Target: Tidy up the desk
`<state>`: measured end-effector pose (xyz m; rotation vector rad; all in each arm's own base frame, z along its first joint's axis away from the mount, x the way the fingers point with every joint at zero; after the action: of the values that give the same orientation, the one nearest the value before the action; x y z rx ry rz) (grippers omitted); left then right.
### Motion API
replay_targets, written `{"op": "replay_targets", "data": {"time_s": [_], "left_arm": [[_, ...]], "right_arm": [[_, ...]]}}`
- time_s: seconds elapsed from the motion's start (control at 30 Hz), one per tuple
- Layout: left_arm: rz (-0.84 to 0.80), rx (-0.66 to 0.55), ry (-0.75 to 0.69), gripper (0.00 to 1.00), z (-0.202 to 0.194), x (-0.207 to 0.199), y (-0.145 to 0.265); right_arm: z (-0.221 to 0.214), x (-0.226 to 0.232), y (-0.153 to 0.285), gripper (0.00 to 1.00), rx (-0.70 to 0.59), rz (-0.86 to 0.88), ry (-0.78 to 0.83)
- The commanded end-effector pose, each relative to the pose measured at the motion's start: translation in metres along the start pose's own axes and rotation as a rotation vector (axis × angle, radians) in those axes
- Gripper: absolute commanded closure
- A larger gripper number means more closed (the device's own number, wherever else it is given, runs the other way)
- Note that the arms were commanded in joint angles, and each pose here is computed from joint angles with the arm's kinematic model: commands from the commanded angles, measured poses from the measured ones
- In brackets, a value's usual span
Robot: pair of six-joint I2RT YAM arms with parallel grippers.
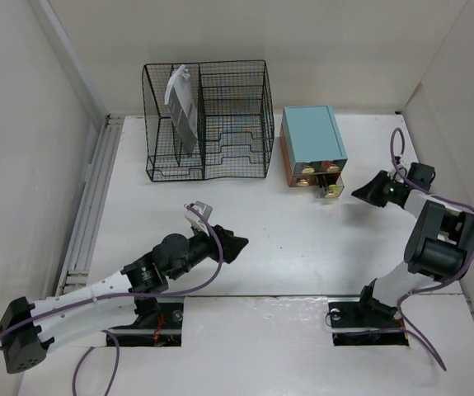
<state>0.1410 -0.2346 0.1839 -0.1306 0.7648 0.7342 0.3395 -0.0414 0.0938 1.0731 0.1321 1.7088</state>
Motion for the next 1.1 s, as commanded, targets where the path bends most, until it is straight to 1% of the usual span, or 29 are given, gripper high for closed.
{"op": "replay_targets", "data": {"time_s": [0.0, 0.13, 0.17, 0.2, 0.33, 0.57, 0.67, 0.73, 0.77, 0.83, 0.87, 1.0, 1.07], "left_arm": [[-0.047, -0.039, 0.018, 0.43, 0.01, -0.013, -0.001], [-0.047, -0.039, 0.027, 0.44, 0.007, -0.01, 0.002], [-0.04, -0.031, 0.025, 0.44, 0.003, -0.006, 0.002], [-0.04, -0.044, 0.027, 0.44, 0.006, -0.006, 0.002], [-0.04, -0.044, 0.027, 0.44, 0.004, -0.005, 0.002], [-0.033, -0.038, 0.026, 0.44, 0.004, -0.005, 0.0], [-0.021, -0.038, 0.024, 0.44, 0.004, -0.003, 0.0], [-0.02, -0.038, 0.024, 0.44, 0.004, -0.003, 0.0], [-0.027, -0.044, 0.026, 0.44, 0.005, -0.004, 0.001], [-0.021, -0.038, 0.024, 0.44, 0.002, -0.001, 0.001], [-0.02, -0.038, 0.024, 0.44, 0.002, -0.001, 0.001], [-0.014, -0.032, 0.022, 0.44, 0.001, 0.0, 0.0], [-0.014, -0.031, 0.022, 0.44, 0.001, 0.0, 0.0]], "right_arm": [[0.009, 0.019, -0.015, 1.0, -0.016, 0.063, 0.033], [0.002, 0.039, -0.031, 1.0, 0.023, 0.093, 0.073], [0.0, 0.038, -0.033, 1.0, 0.033, 0.091, 0.053], [0.003, 0.043, -0.035, 1.0, 0.027, 0.103, 0.074], [0.001, 0.041, -0.049, 1.0, 0.048, 0.102, 0.053], [0.015, 0.049, -0.075, 1.0, 0.024, 0.121, 0.028], [0.023, 0.059, -0.084, 1.0, 0.0, 0.141, 0.039], [0.02, 0.064, -0.094, 1.0, 0.002, 0.159, 0.039], [0.026, 0.064, -0.095, 1.0, -0.016, 0.154, 0.041], [0.022, 0.067, -0.103, 1.0, -0.002, 0.157, 0.029], [0.029, 0.069, -0.104, 1.0, -0.022, 0.164, 0.044], [0.029, 0.066, -0.108, 1.0, -0.031, 0.136, 0.048], [0.03, 0.064, -0.099, 1.0, -0.06, 0.112, 0.051]]}}
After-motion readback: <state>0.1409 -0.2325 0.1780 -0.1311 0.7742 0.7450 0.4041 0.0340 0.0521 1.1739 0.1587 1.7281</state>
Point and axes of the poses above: each gripper's point midway between its finger pads, its own y axis back along the fingers, its own x axis along the line the jaws close on, z = x × y, the point moved 3 cm from there along y, back along the fingers, and after that the axes turned 10 degrees about y, right-handed, at the moved point
